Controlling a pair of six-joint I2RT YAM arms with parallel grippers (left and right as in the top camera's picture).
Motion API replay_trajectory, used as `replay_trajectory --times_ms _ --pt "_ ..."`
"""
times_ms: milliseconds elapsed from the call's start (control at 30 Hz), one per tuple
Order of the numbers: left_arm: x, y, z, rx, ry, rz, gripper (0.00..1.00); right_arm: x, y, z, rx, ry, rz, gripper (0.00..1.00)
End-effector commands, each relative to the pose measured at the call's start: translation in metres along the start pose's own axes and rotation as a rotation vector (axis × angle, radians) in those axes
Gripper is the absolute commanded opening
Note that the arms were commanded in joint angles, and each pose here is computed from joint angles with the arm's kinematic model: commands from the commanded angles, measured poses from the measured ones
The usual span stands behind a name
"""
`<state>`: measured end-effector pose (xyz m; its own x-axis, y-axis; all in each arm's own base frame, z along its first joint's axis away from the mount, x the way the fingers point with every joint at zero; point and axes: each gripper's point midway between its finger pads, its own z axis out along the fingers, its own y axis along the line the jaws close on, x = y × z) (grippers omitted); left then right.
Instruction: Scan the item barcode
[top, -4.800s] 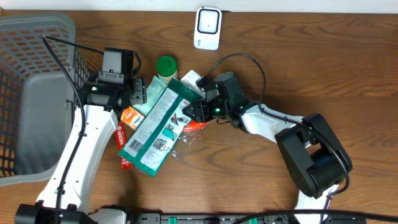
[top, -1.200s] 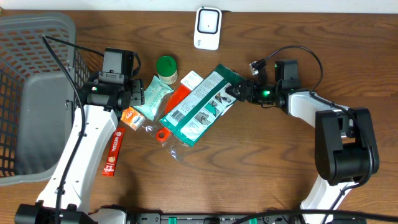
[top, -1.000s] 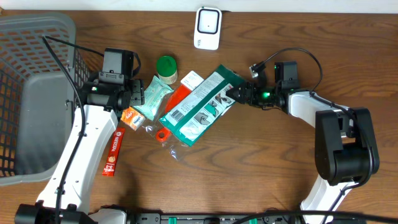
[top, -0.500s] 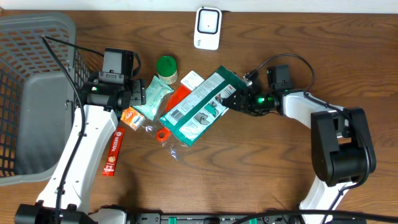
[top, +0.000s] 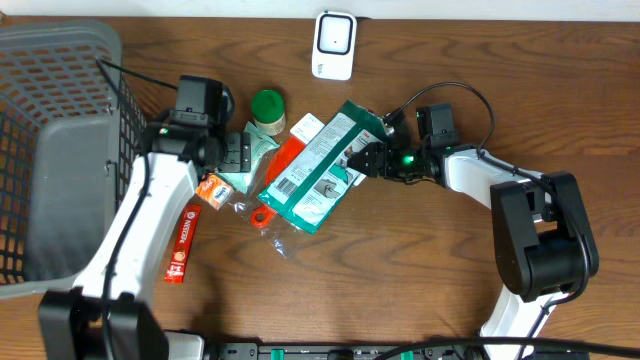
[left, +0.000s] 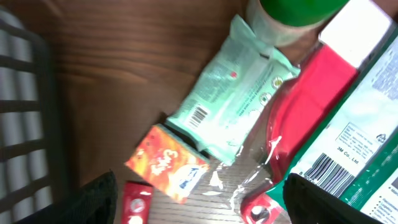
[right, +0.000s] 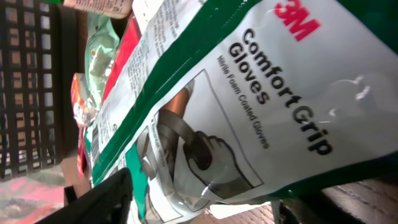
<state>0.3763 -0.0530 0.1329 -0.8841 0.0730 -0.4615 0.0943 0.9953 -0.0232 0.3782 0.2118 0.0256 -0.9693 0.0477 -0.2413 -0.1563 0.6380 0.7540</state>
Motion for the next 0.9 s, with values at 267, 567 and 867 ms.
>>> replay_trajectory --times_ms 267,567,867 --pt "0.029 -0.077 0.042 0.458 0.182 -0.067 0.85 -0.004 -0.002 0.003 0.017 -0.014 -0.008 0.63" --pt "0.049 -0.099 0.054 0.603 0.294 -0.111 0.84 -0.009 0.001 0.003 0.009 -0.032 -0.028 0.57" --pt "0.064 -0.104 0.073 0.638 0.366 -0.141 0.82 -0.009 0.002 0.003 0.001 -0.030 -0.030 0.38"
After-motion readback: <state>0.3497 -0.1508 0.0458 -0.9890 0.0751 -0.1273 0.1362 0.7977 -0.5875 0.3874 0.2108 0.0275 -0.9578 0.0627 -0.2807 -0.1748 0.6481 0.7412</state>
